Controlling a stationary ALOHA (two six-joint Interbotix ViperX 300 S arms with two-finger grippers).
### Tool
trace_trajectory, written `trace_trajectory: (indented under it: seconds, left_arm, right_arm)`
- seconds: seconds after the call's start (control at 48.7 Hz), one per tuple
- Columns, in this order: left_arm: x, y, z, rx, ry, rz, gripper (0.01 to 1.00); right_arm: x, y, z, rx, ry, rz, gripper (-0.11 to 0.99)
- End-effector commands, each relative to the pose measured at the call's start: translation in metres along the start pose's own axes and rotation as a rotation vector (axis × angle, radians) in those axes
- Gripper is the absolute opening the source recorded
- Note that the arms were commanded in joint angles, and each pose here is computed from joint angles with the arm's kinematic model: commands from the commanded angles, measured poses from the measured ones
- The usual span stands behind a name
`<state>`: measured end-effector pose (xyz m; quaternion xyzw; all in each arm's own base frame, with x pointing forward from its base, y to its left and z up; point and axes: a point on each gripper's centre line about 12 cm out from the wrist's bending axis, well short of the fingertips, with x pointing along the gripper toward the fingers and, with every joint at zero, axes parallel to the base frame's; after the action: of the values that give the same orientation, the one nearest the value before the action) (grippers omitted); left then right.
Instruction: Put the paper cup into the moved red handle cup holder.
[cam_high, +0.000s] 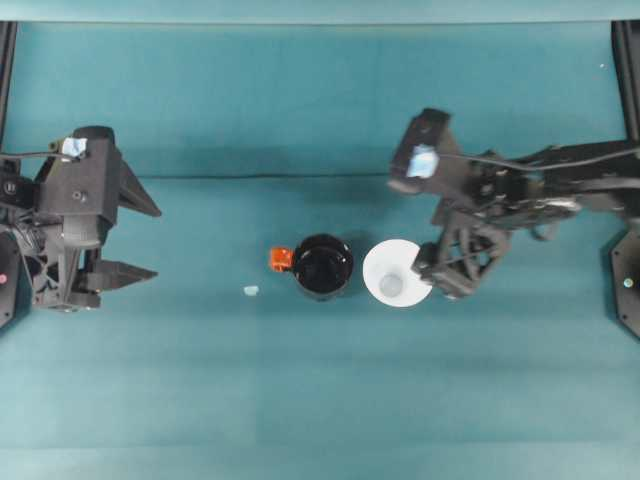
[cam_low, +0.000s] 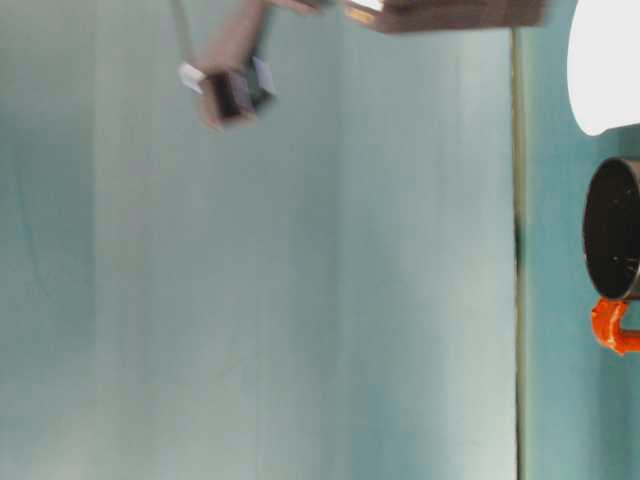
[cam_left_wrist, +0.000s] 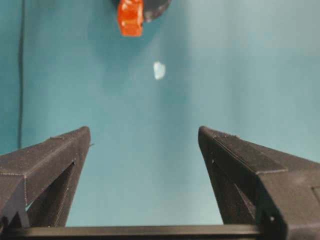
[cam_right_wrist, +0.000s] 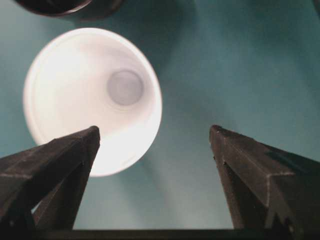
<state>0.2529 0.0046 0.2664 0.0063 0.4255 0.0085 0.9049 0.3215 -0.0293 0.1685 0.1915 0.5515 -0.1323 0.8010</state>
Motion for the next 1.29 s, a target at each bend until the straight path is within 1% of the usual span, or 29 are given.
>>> trace_trajectory:
  seconds: [0.0, 0.082, 0.185, 0.328, 0.39, 0.41, 0.451, 0.472, 0.513, 0.554, 0.595, 0.698, 0.78, 0.821, 0.882, 0.923, 0.944, 0.964, 1.026, 1.169, 1.272]
  left_arm:
    - [-0.003, 0.0002, 0.004, -0.001, -0.02, 0.001, 0.938]
    - [-0.002, -0.0002, 0.004, 0.001, -0.017, 0.0, 0.938]
    - [-0.002, -0.0002, 0.004, 0.001, -0.017, 0.0, 0.938]
    - [-0.002, 0.0002, 0.004, 0.0, -0.015, 0.001, 0.938]
    - [-0.002, 0.0002, 0.004, 0.0, -0.015, 0.001, 0.938]
    - [-0.001, -0.0002, 0.003, 0.001, -0.014, 0.0, 0.938]
    - [-0.002, 0.0003, 0.004, 0.001, -0.015, 0.002, 0.938]
    - [-0.001, -0.0002, 0.003, 0.001, -0.014, 0.0, 0.938]
    - [-0.001, -0.0002, 0.003, 0.001, -0.014, 0.0, 0.938]
    - [-0.001, -0.0002, 0.003, 0.001, -0.012, 0.0, 0.938]
    - [-0.001, -0.0002, 0.003, 0.001, -0.012, 0.0, 0.938]
    - [-0.001, -0.0002, 0.003, 0.001, -0.012, 0.0, 0.938]
    - [-0.001, -0.0002, 0.003, 0.001, -0.014, 0.0, 0.938]
    - [-0.001, -0.0002, 0.003, 0.001, -0.012, 0.0, 0.938]
    - [0.0, -0.0002, 0.003, 0.001, -0.011, 0.0, 0.938]
    - [-0.001, 0.0003, 0.003, 0.001, -0.014, 0.002, 0.938]
    - [-0.001, -0.0002, 0.003, 0.001, -0.012, 0.0, 0.938]
    - [-0.001, -0.0002, 0.003, 0.001, -0.012, 0.0, 0.938]
    - [-0.001, 0.0002, 0.003, 0.0, -0.012, 0.001, 0.938]
    - [-0.001, -0.0002, 0.003, 0.001, -0.012, 0.0, 0.938]
    - [-0.001, 0.0002, 0.003, 0.0, -0.012, 0.001, 0.938]
  right_arm:
    - [0.013, 0.0002, 0.006, 0.014, 0.011, -0.006, 0.95]
    - [0.026, -0.0005, 0.006, 0.017, 0.023, -0.011, 0.95]
    - [0.035, -0.002, 0.006, 0.02, 0.029, -0.017, 0.95]
    - [0.037, -0.0042, 0.01, 0.03, 0.021, -0.017, 0.94]
    - [0.038, -0.0066, 0.011, 0.037, 0.021, -0.02, 0.93]
    - [0.038, -0.0071, 0.011, 0.039, 0.021, -0.021, 0.93]
    - [0.037, -0.008, 0.012, 0.041, 0.022, -0.022, 0.92]
    - [0.037, -0.0084, 0.012, 0.043, 0.02, -0.022, 0.91]
    - [0.037, -0.0087, 0.012, 0.045, 0.021, -0.022, 0.88]
    - [0.037, -0.0094, 0.012, 0.046, 0.022, -0.024, 0.83]
    - [0.037, -0.0092, 0.013, 0.047, 0.024, -0.023, 0.73]
    - [0.037, -0.0082, 0.014, 0.045, 0.024, -0.023, 0.43]
    - [0.037, -0.0056, 0.015, 0.036, 0.025, -0.021, 0.19]
    - [0.037, -0.0047, 0.015, 0.035, 0.027, -0.021, 0.1]
    - [0.036, -0.0034, 0.016, 0.032, 0.031, -0.02, 0.01]
    - [0.036, -0.0026, 0.016, 0.031, 0.036, -0.02, -0.04]
    - [0.036, -0.0014, 0.015, 0.03, 0.038, -0.018, -0.05]
    - [0.036, -0.0023, 0.016, 0.034, 0.042, -0.02, -0.07]
    - [0.035, -0.0006, 0.015, 0.037, 0.051, -0.017, -0.1]
    - [0.031, 0.0004, 0.014, 0.038, 0.078, -0.021, -0.11]
    - [0.018, 0.0024, 0.016, 0.034, 0.089, -0.021, -0.11]
